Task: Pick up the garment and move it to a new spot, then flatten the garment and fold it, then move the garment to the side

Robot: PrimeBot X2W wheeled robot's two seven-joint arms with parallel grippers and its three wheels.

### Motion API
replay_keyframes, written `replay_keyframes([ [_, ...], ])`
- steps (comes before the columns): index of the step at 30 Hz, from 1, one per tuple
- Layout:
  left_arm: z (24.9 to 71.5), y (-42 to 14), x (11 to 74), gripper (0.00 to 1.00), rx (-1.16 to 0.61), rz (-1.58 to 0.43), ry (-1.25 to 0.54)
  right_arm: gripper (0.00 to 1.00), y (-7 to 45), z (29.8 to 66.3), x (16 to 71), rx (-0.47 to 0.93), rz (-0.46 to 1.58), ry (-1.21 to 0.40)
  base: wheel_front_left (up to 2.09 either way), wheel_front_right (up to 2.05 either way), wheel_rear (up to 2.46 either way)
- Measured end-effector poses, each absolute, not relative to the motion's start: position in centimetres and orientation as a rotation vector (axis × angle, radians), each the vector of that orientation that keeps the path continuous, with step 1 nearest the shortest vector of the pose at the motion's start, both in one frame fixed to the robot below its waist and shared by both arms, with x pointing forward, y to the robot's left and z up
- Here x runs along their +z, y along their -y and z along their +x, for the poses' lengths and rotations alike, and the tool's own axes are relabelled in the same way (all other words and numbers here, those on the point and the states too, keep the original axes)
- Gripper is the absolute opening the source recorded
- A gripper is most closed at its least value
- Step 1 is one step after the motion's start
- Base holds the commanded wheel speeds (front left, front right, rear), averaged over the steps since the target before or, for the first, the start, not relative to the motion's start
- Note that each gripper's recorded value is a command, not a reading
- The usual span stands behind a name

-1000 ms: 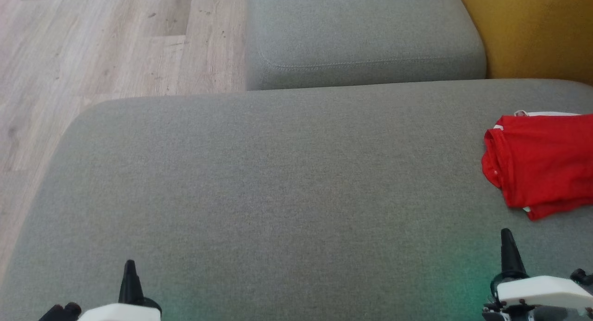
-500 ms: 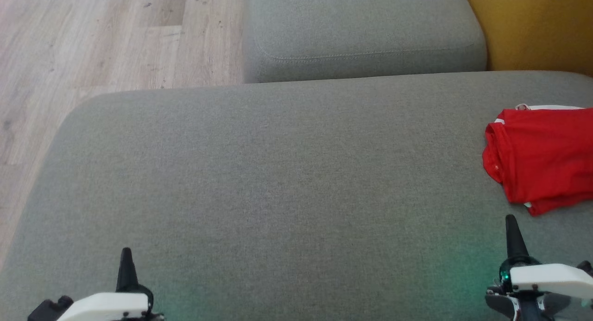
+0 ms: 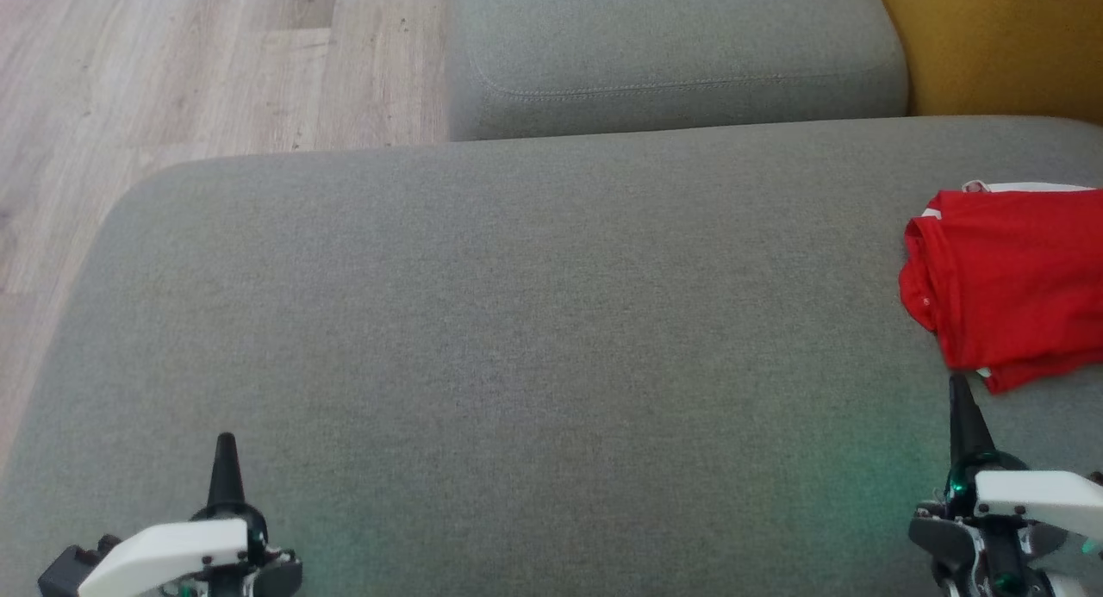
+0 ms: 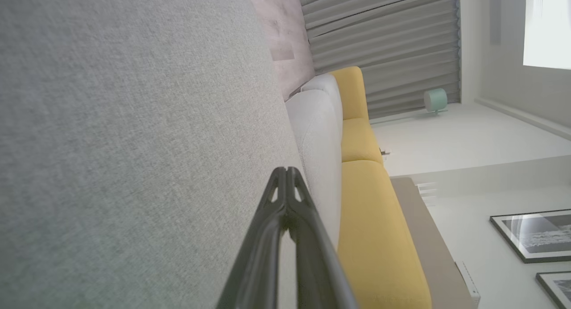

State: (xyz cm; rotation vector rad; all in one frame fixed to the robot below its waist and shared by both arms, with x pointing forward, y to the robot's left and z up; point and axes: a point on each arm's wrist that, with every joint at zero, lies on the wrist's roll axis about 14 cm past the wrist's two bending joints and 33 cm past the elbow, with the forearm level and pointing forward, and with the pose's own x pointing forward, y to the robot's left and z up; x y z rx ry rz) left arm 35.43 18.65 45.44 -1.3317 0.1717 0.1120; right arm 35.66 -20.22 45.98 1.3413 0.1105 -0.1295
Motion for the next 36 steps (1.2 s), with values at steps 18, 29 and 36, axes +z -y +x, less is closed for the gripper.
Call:
replay_keyframes([
  [18, 37.2, -18.8, 47.2, 0.00, 0.065, -1.543, -0.116, 0.00, 20.6, 37.2, 47.4, -0.105, 1.549, -0.062, 0.00, 0.00, 0.00],
  [29, 37.5, -18.8, 47.6, 0.00, 0.053, -1.568, -0.101, 0.00, 20.8, 37.2, 47.4, -0.106, 1.575, -0.056, 0.00, 0.00, 0.00],
  [36, 37.5, -18.8, 47.6, 0.00, 0.053, -1.568, -0.101, 0.00, 20.8, 37.2, 47.4, -0.105, 1.575, -0.056, 0.00, 0.00, 0.00],
])
